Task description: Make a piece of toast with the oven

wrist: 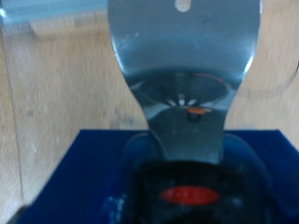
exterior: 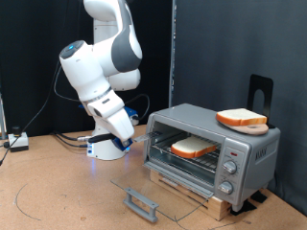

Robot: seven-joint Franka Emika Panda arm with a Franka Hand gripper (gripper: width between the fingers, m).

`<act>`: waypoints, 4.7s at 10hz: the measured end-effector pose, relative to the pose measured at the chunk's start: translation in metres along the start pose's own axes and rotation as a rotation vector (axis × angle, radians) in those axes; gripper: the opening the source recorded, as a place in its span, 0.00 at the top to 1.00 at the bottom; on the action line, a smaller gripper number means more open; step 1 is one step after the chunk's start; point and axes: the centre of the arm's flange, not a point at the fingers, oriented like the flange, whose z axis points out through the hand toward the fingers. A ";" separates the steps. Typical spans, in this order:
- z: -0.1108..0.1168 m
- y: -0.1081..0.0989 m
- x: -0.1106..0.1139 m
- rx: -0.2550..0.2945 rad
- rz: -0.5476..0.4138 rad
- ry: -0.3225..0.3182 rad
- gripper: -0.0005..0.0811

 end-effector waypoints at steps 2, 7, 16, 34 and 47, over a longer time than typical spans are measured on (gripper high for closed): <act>-0.016 -0.017 0.016 0.047 -0.088 0.029 0.51; -0.053 -0.058 0.056 0.044 -0.162 0.065 0.51; 0.000 -0.128 0.121 0.319 -0.346 0.002 0.51; 0.087 -0.220 0.161 0.240 -0.326 -0.017 0.05; -0.019 -0.152 0.110 0.125 -0.225 0.190 0.01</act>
